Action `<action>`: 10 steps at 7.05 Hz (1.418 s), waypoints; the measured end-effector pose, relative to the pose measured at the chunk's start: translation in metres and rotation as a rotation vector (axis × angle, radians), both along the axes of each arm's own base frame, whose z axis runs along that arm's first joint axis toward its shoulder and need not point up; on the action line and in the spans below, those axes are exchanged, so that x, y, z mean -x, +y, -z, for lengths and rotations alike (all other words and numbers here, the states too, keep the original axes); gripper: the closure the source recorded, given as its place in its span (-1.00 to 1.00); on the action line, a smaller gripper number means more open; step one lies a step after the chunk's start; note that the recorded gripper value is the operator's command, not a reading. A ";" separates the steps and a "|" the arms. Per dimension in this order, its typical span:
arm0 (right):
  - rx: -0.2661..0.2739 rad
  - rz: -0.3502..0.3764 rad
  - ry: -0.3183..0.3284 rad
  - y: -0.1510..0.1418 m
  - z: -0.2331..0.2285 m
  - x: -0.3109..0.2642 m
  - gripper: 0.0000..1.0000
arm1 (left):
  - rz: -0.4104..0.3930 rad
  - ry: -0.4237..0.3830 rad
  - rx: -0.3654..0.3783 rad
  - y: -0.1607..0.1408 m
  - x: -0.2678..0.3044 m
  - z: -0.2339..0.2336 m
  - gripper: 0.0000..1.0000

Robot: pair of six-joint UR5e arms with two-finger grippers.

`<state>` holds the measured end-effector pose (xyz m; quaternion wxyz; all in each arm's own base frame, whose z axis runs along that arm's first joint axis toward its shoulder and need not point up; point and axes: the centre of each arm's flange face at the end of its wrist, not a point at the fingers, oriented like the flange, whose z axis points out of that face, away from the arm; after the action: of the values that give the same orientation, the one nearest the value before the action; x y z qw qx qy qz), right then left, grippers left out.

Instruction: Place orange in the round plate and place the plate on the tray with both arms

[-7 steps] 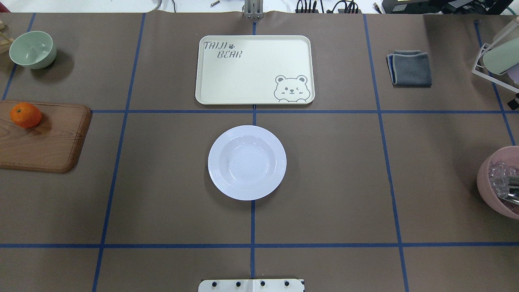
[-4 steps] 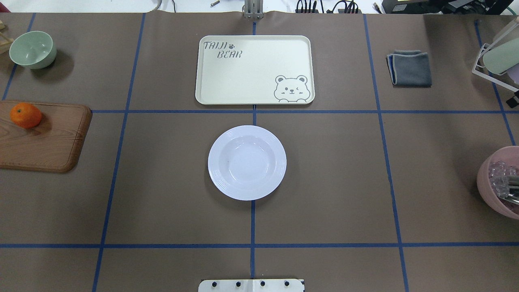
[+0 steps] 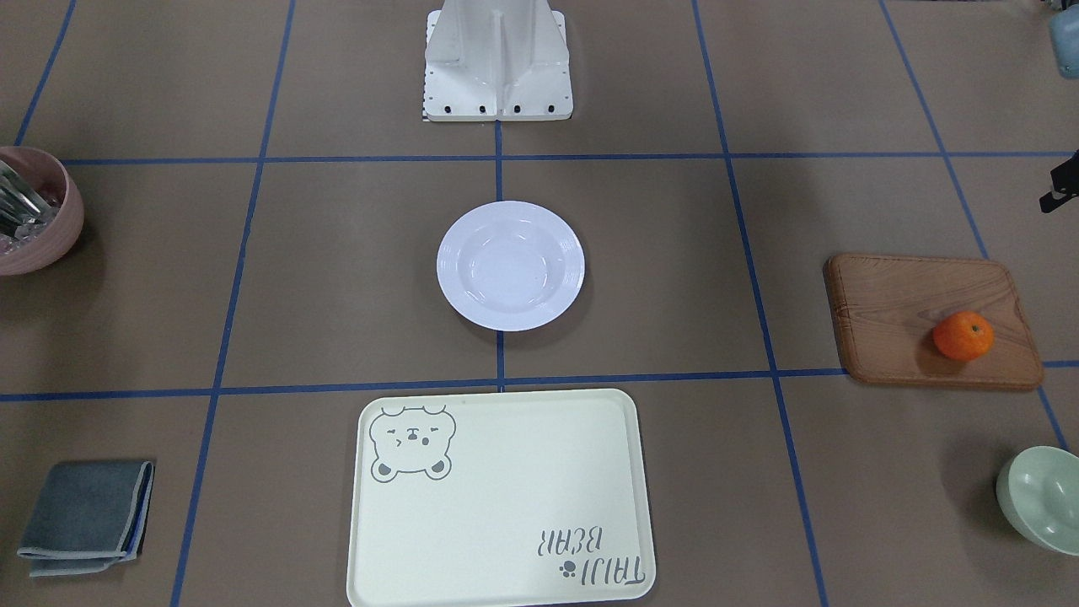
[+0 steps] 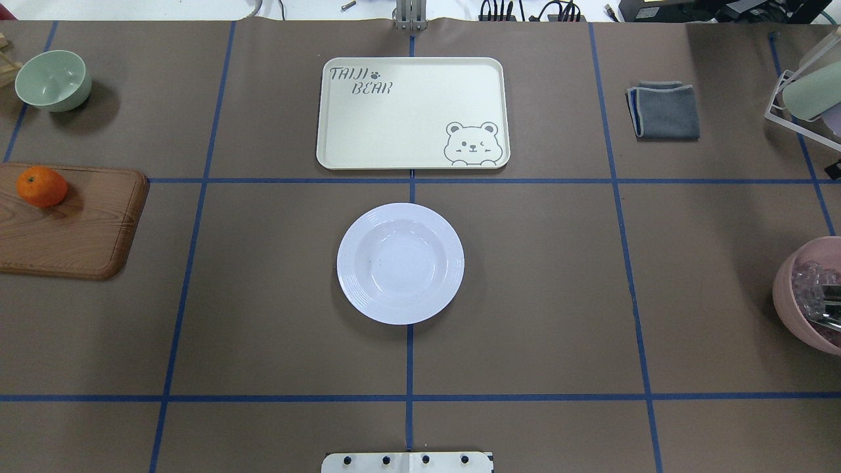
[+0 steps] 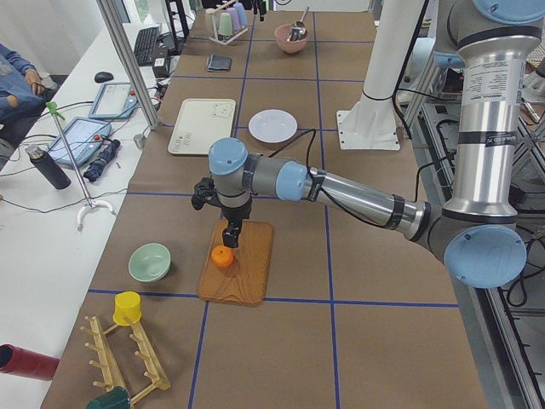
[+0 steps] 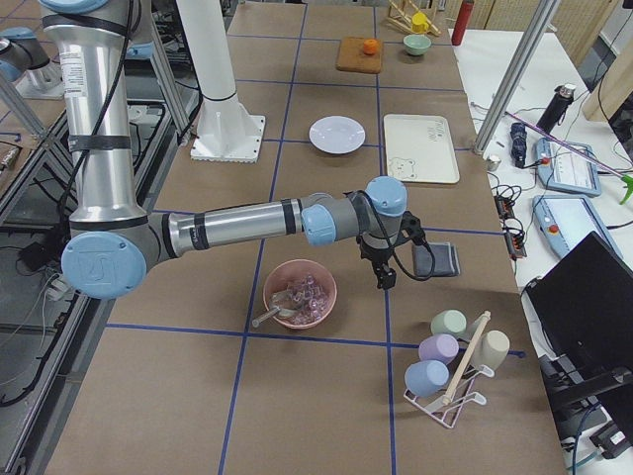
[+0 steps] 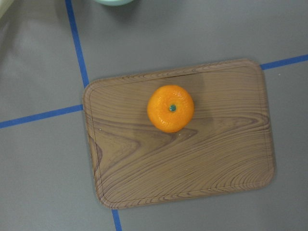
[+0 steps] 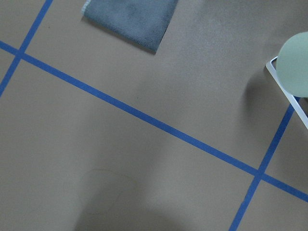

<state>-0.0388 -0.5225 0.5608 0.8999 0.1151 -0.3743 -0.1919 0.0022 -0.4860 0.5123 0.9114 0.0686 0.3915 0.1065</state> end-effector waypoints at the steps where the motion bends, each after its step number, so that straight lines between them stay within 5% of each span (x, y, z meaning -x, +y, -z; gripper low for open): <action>1: 0.011 -0.015 -0.002 0.000 -0.001 0.001 -1.00 | 0.003 0.001 -0.008 0.001 0.000 0.006 -0.96; 3: 0.040 -0.041 -0.011 0.000 0.001 0.005 -1.00 | 0.022 -0.005 0.026 -0.016 -0.005 -0.009 -0.96; 6: 0.055 -0.062 -0.022 0.000 0.005 0.014 -1.00 | 0.039 0.004 0.035 -0.090 -0.055 -0.068 -0.96; 10: 0.064 -0.064 -0.025 0.000 0.009 0.024 -1.00 | 0.078 -0.045 0.043 -0.102 -0.121 -0.093 -0.96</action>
<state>-0.0629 -0.5226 0.5521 0.9039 0.1006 -0.3878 -0.1496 0.1229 -0.5876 0.6050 0.9247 0.0617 0.3701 0.0638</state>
